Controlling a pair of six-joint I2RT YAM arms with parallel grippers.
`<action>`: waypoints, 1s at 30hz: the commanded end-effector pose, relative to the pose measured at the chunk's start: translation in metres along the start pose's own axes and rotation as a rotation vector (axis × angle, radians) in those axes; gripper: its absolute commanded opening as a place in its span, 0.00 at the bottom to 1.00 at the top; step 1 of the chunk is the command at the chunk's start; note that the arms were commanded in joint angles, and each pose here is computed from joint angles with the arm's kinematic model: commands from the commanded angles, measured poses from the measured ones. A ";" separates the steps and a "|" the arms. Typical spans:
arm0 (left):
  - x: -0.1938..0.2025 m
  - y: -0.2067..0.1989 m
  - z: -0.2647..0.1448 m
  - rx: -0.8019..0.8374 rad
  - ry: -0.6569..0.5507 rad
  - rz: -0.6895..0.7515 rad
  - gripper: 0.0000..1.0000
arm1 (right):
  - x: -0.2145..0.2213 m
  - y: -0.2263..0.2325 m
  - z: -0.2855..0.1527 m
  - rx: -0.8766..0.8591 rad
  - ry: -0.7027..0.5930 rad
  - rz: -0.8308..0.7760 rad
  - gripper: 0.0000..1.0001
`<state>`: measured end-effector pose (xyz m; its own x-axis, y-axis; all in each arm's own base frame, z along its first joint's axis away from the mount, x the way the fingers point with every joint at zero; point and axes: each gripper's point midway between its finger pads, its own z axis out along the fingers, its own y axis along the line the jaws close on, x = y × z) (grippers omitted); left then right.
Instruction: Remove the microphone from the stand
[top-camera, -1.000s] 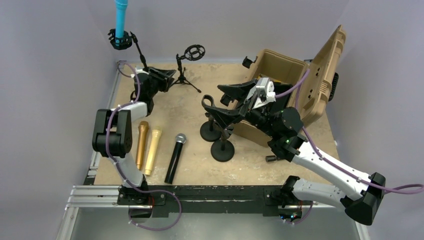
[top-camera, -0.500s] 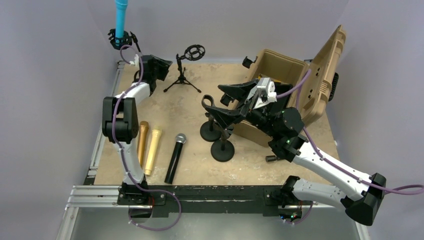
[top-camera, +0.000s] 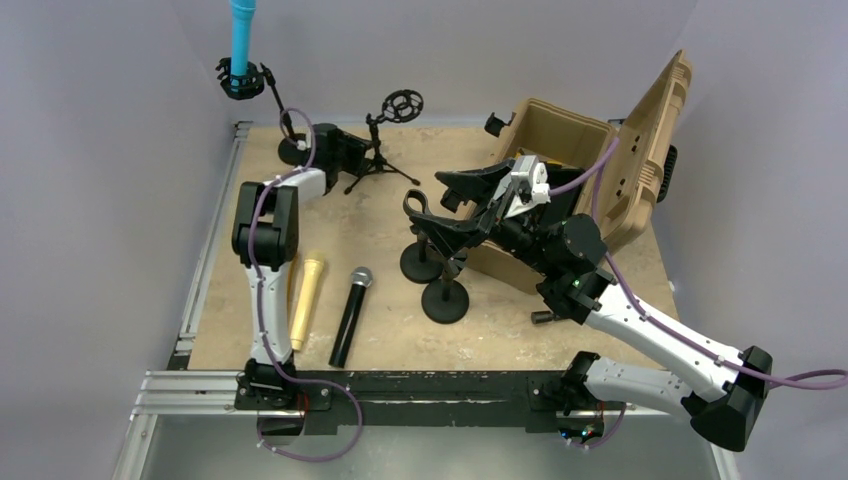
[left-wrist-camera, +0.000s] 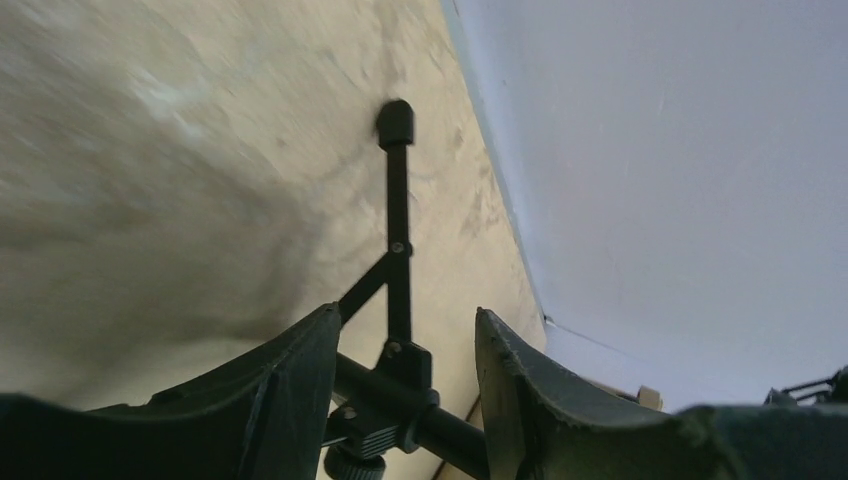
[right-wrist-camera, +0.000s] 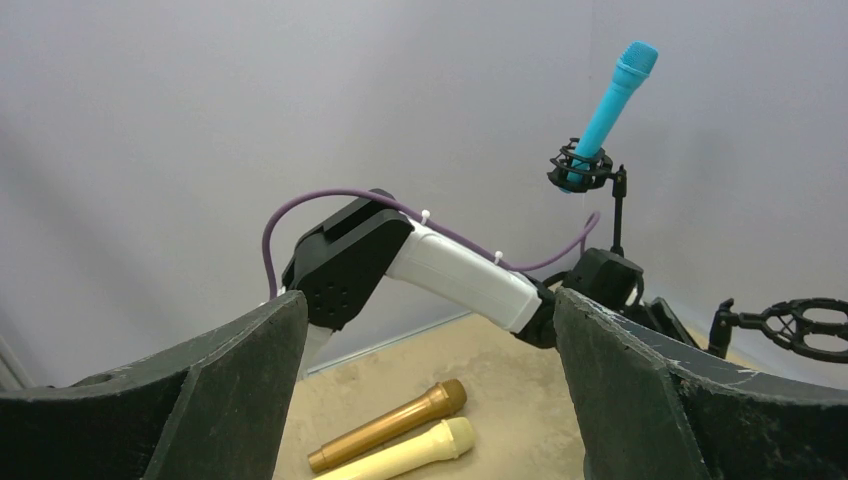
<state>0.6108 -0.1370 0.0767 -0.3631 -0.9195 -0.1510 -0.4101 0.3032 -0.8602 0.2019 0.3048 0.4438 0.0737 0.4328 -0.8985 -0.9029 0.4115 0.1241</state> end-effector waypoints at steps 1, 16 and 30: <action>0.072 -0.026 -0.003 0.073 0.156 0.005 0.50 | -0.032 0.006 0.000 -0.005 -0.076 -0.005 0.90; 0.143 -0.036 -0.038 0.104 0.296 0.130 0.50 | -0.041 0.010 -0.012 -0.004 -0.106 -0.002 0.90; 0.014 -0.069 -0.182 0.047 -0.110 0.511 0.54 | -0.046 0.015 -0.014 -0.034 -0.139 -0.018 0.91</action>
<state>0.5011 -0.1708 0.1887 -0.4930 -0.7679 -0.4090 -0.2215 0.5654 -0.7945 0.1864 0.2862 0.4650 0.1142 0.4869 -0.8660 -0.9079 0.4050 0.1080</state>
